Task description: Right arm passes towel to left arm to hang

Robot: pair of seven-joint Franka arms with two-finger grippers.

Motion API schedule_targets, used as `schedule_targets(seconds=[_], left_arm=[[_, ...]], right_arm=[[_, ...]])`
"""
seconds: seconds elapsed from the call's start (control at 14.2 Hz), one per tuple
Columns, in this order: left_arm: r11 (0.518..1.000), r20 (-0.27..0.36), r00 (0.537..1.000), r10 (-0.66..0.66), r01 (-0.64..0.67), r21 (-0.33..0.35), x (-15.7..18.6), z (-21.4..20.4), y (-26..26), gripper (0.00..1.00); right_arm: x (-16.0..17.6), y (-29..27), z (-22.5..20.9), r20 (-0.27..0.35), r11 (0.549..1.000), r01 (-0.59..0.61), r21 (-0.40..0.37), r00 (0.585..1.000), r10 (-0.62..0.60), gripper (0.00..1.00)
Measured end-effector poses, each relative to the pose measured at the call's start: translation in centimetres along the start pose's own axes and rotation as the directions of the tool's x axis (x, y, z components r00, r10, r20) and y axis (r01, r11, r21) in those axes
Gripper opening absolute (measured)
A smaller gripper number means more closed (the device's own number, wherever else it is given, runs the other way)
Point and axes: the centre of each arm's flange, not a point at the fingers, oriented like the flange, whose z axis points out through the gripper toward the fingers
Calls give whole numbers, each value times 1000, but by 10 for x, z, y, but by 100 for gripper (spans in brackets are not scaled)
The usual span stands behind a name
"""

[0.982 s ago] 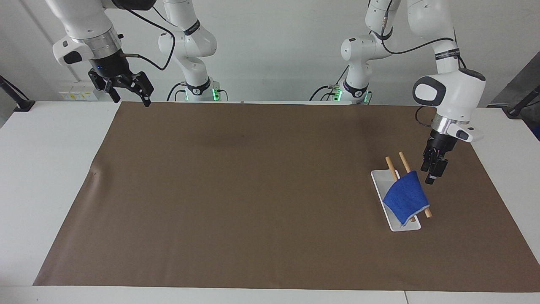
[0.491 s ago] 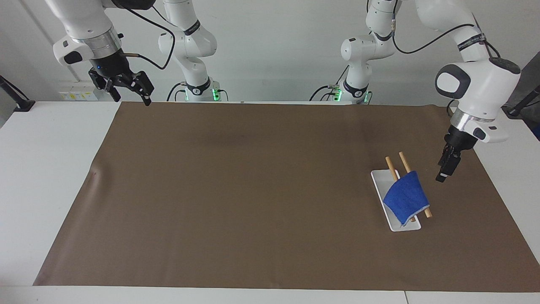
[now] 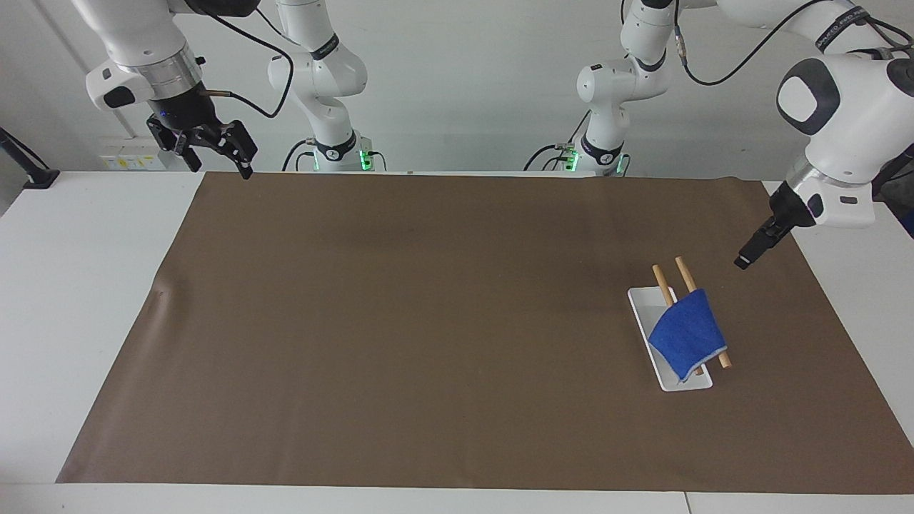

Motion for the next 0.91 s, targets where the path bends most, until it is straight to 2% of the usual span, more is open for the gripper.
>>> schedule_targets(seconds=[0.14,0.28,0.7,0.91], left_arm=[[993,6,994,111,-111,30,-20,-19,-5,100],[987,-21,987,156,-155,38,-34,-36,-1,100],[978,-99,973,207,-203,42,-48,-59,24,100],[978,-161,964,210,-207,38,-44,-66,25,100]], right_arm=[[1,2,0,0,1000,-4,2,1000,4,100],[1,3,1,1,1000,-4,2,1000,4,100],[0,-2,1,2,1000,6,1,1000,-6,100],[0,-2,1,0,1000,12,-12,1000,-12,100]])
